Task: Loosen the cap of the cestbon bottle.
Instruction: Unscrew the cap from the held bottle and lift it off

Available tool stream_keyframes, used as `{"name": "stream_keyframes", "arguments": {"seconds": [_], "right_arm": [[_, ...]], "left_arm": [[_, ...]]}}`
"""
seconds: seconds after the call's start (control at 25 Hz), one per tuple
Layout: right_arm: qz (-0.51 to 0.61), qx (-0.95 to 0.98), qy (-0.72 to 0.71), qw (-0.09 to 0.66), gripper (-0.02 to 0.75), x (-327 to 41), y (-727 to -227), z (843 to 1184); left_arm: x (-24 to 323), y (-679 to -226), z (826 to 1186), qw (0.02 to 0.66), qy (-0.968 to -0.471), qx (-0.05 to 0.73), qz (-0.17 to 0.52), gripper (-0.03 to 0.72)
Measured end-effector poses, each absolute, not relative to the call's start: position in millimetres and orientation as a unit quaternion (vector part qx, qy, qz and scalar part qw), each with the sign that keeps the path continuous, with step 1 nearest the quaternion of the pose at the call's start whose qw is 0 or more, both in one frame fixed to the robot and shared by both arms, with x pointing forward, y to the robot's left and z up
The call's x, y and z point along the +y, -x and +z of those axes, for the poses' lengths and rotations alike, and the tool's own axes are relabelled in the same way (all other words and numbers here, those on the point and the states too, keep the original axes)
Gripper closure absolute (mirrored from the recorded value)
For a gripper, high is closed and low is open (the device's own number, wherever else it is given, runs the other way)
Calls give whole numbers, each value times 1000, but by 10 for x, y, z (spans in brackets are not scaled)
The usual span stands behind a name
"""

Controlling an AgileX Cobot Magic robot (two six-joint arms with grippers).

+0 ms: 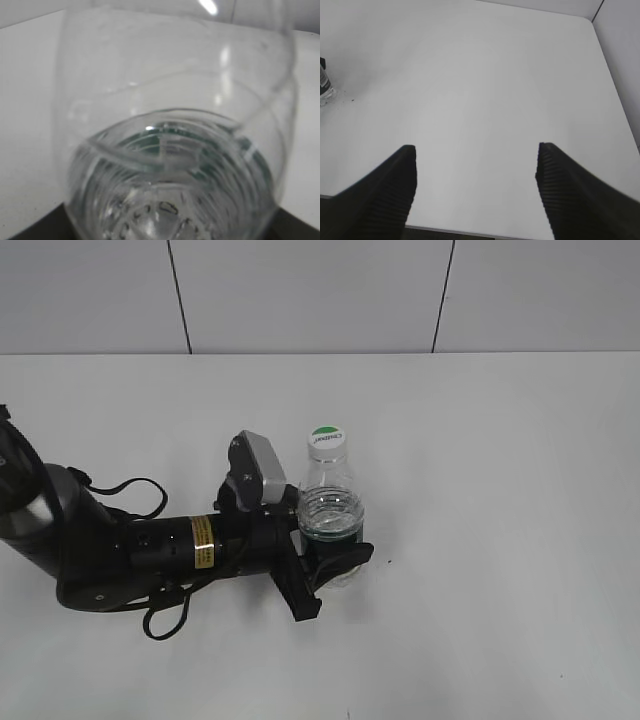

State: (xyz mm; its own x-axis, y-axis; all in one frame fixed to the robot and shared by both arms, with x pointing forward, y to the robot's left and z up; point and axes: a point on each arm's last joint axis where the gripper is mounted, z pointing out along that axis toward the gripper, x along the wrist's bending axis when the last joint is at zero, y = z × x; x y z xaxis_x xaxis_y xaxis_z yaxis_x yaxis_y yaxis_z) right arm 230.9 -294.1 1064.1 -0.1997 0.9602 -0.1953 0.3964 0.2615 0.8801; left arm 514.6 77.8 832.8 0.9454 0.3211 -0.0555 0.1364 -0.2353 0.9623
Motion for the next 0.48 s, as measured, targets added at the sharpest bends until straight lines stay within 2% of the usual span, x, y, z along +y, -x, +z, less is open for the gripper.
{"name": "stream_keyframes", "arguments": {"seconds": [0.24, 0.48], "right_arm": [[333, 710, -498, 369, 155, -2919, -2600, 10961], [322, 733, -507, 319, 149, -2851, -3112, 11317]], "left_arm": [[778, -5146, 8328, 601, -782, 146, 77, 286], [778, -5146, 8329, 601, -782, 146, 77, 286]]}}
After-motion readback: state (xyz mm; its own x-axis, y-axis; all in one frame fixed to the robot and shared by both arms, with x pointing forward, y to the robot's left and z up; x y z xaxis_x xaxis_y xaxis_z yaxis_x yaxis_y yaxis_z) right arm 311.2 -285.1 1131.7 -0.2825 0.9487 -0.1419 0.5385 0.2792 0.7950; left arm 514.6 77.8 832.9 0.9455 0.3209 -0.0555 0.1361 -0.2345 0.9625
